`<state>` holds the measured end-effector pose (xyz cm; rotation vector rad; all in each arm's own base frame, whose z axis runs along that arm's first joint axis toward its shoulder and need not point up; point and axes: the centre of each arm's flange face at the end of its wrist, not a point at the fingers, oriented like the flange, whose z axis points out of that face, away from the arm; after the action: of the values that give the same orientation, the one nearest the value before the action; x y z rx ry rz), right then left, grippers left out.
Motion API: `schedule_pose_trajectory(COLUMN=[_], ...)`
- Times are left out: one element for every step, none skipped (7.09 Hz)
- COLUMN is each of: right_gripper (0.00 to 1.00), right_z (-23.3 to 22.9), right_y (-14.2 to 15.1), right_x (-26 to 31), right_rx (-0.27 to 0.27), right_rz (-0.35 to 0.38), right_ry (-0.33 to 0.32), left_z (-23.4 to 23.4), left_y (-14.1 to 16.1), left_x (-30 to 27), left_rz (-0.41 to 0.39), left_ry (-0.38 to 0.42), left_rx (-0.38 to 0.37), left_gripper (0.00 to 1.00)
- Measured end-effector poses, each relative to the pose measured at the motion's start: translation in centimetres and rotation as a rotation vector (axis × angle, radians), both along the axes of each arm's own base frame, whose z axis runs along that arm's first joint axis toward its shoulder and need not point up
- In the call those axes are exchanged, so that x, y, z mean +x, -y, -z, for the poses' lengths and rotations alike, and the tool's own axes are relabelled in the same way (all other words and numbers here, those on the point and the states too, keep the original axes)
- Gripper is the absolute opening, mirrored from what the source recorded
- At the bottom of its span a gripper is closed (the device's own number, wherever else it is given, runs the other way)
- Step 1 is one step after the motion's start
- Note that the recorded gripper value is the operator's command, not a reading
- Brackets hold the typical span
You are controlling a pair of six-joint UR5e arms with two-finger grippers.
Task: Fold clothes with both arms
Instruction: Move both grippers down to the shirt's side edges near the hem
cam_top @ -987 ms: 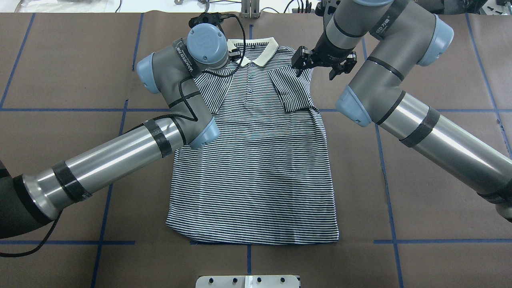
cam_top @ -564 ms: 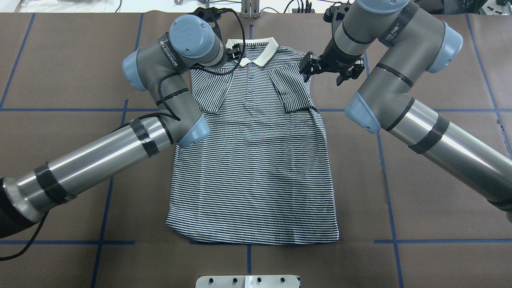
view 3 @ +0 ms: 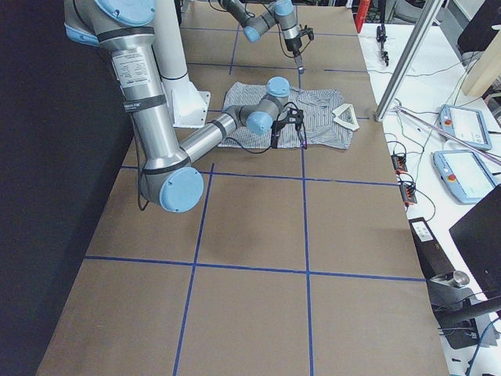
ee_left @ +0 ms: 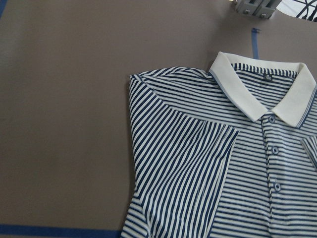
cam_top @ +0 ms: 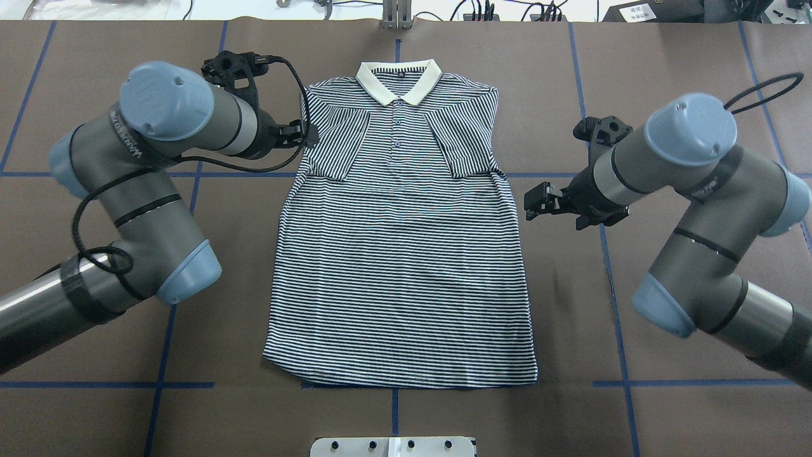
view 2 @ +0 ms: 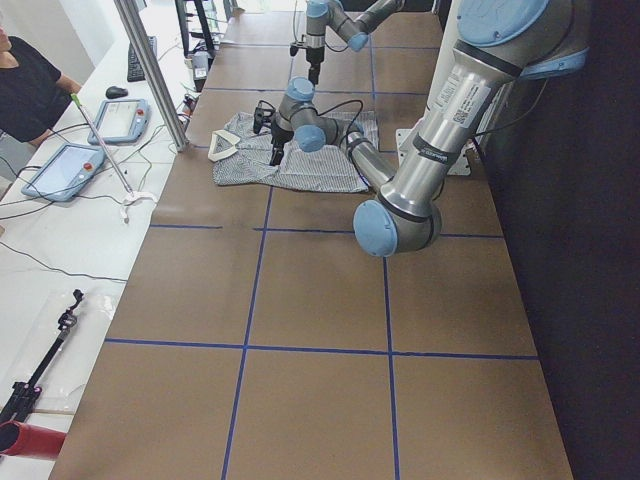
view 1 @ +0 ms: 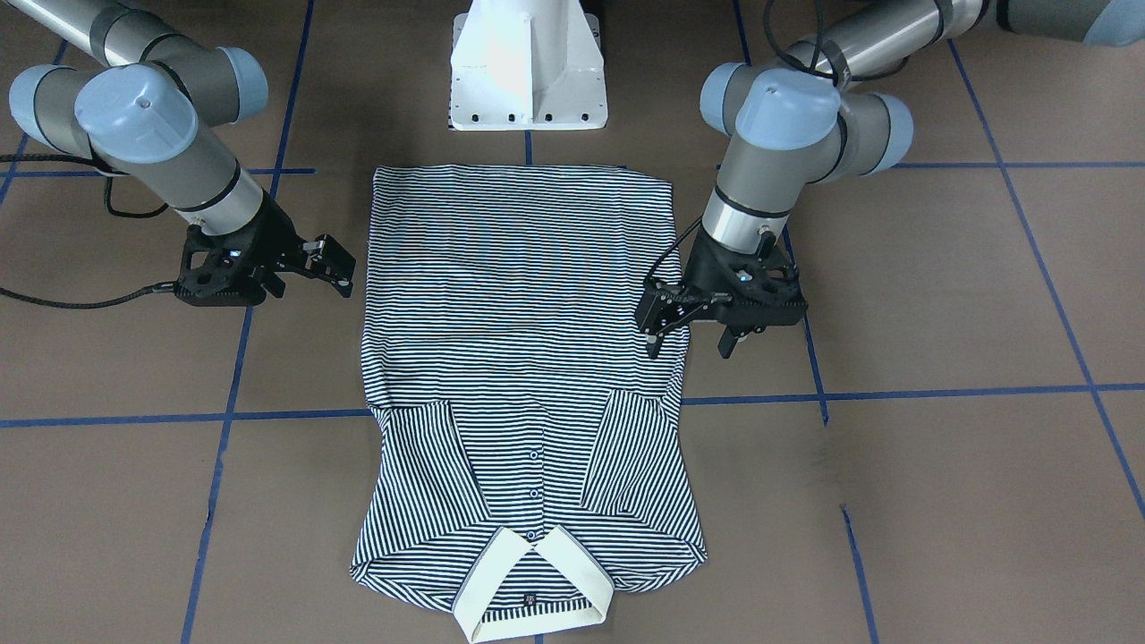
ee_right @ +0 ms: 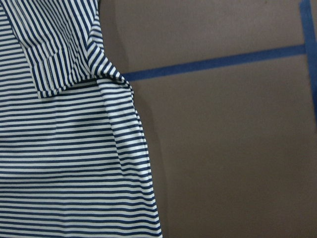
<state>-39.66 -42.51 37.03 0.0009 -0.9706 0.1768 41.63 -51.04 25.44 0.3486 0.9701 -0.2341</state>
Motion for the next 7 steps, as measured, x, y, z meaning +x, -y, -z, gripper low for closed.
schedule_pose_trajectory(right_gripper=[1.00, 1.00, 1.00, 1.00, 1.00, 1.00, 1.00], right_z=[-1.4, -2.3, -2.8, -2.8, -2.7, -2.5, -2.1], right_y=[-5.3, -9.7, -12.8, -15.3, -17.2, -18.3, -19.0], right_x=[-1.6, -2.6, -3.8, -5.2, -6.3, -7.1, -7.6], right_rx=[-0.018, -0.034, -0.049, -0.056, -0.061, -0.060, -0.060], right_rz=[-0.023, -0.027, -0.031, -0.033, -0.033, -0.033, -0.030], right_ry=[0.005, -0.005, -0.016, -0.021, -0.025, -0.037, -0.055], left_z=[0.3, 1.0, 1.5, 1.9, 1.9, 2.0, 2.2], left_y=[-2.3, -3.6, -4.4, -4.8, -4.9, -4.9, -4.9], left_x=[-2.1, -3.3, -3.5, -3.3, -3.2, -3.1, -3.0], left_rz=[-0.006, -0.009, -0.013, -0.016, -0.018, -0.019, -0.019], left_ry=[-0.012, -0.023, -0.032, -0.037, -0.034, -0.025, -0.021], left_rx=[0.011, 0.017, 0.021, 0.022, 0.020, 0.014, 0.011], left_gripper=[1.00, 1.00, 1.00, 1.00, 1.00, 1.00, 1.00])
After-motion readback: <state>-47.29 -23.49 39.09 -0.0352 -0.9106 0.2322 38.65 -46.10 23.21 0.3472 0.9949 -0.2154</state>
